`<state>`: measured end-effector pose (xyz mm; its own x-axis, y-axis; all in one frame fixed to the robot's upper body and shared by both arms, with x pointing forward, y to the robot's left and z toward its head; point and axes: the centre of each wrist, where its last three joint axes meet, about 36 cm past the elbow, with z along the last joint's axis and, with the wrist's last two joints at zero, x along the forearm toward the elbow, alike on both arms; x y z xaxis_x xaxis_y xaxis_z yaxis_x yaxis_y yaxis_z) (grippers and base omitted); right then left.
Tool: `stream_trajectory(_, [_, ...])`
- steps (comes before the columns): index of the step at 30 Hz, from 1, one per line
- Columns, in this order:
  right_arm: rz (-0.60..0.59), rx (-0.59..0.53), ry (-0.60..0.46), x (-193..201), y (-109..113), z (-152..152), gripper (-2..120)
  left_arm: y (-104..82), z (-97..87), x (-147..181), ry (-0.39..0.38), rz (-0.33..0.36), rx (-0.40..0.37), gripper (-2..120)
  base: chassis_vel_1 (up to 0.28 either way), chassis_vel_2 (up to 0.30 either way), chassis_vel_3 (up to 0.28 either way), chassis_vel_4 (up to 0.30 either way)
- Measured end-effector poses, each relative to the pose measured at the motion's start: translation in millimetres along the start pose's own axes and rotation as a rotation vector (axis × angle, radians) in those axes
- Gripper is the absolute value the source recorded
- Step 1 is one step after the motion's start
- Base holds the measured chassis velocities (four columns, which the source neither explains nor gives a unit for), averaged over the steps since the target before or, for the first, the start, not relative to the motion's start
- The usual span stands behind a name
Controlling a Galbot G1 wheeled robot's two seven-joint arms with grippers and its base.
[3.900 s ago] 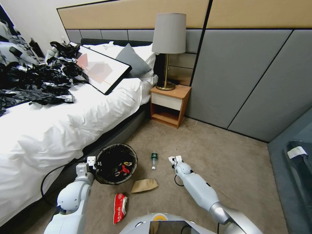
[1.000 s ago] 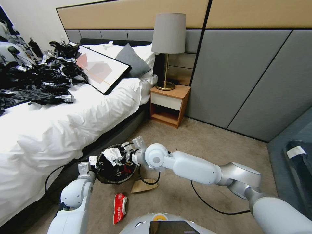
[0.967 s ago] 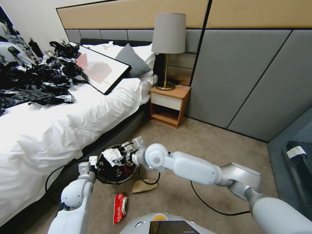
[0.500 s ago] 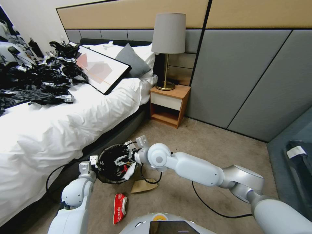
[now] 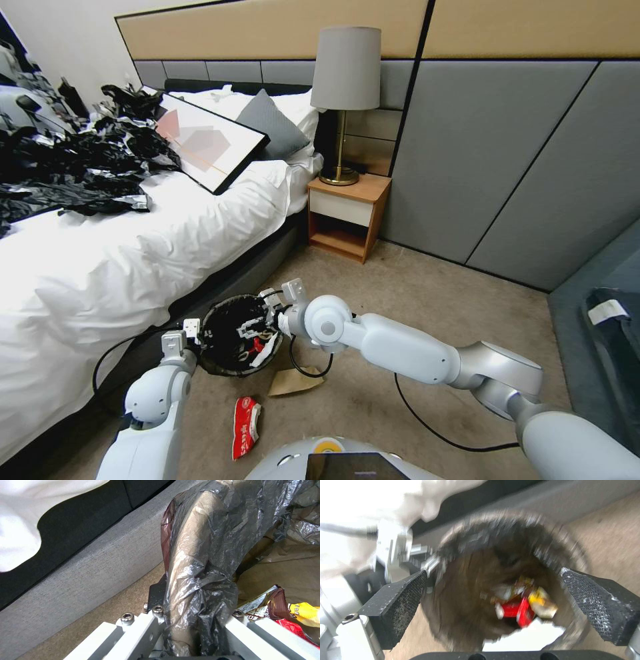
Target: Pick up the trash bin, then pick up the garbage from the floor and place it into the trash bin.
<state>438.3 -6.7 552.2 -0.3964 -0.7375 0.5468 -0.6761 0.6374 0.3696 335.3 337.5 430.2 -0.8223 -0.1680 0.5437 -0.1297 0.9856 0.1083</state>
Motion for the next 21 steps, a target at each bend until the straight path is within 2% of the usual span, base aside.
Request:
stream_trajectory(4, [0.002, -0.008, -0.03, 1.2, 0.1, -3.3, 100, -1.4, -0.3, -0.1, -0.001, 0.004, 0.001, 0, 0.0, 0.0, 0.0, 0.0])
stream_trajectory(8, [0.041, -0.008, -0.108, 21.5, -9.0, -13.7, 100, -0.8, -1.8, 2.5, -0.01, 0.006, -0.003, 0, 0.0, 0.0, 0.0, 0.0])
stream_trajectory(10, [0.158, 0.01, -0.185, 44.8, -31.5, -16.2, 100, 0.8, -5.7, 8.2, -0.03, 0.006, -0.011, 0, 0.0, 0.0, 0.0, 0.0])
stream_trajectory(12, [0.328, 0.051, -0.309, 76.4, -67.5, -11.1, 100, 2.2, -10.7, 12.5, -0.049, 0.011, -0.007, 0, 0.0, 0.0, 0.0, 0.0])
stream_trajectory(13, [0.328, 0.051, -0.309, 76.4, -67.5, -11.1, 100, 2.2, -10.7, 12.5, -0.049, 0.011, -0.007, 0, 0.0, 0.0, 0.0, 0.0])
stream_trajectory(14, [0.38, 0.057, -0.35, 86.9, -79.1, -8.6, 100, 2.7, -11.9, 13.1, -0.053, 0.011, -0.007, 0, 0.0, 0.0, 0.0, 0.0])
stream_trajectory(16, [0.575, 0.11, -0.476, 112.9, -114.4, 0.2, 100, 3.4, -14.3, 14.3, -0.065, 0.01, -0.005, 0, 0.0, 0.0, 0.0, 0.0])
stream_trajectory(17, [0.575, 0.11, -0.476, 112.9, -114.4, 0.2, 100, 3.4, -14.3, 14.3, -0.065, 0.01, -0.005, 0, 0.0, 0.0, 0.0, 0.0])
stream_trajectory(18, [0.642, 0.129, -0.524, 121.1, -127.9, 3.4, 100, 3.1, -14.7, 14.7, -0.068, 0.01, -0.003, 0, 0.0, 0.0, 0.0, 0.0])
stream_trajectory(19, [0.744, 0.158, -0.586, 134.0, -150.6, 12.8, 100, 1.9, -15.0, 15.0, -0.071, 0.012, -0.001, 0, 0.0, 0.0, 0.0, 0.0])
stream_trajectory(20, [0.799, 0.172, -0.607, 140.2, -161.3, 20.9, 100, 1.1, -15.0, 15.2, -0.072, 0.013, 0.001, 0, 0.0, 0.0, 0.0, 0.0])
stream_trajectory(21, [0.799, 0.172, -0.607, 140.2, -161.3, 20.9, 100, 1.1, -15.0, 15.2, -0.072, 0.013, 0.001, 0, 0.0, 0.0, 0.0, 0.0])
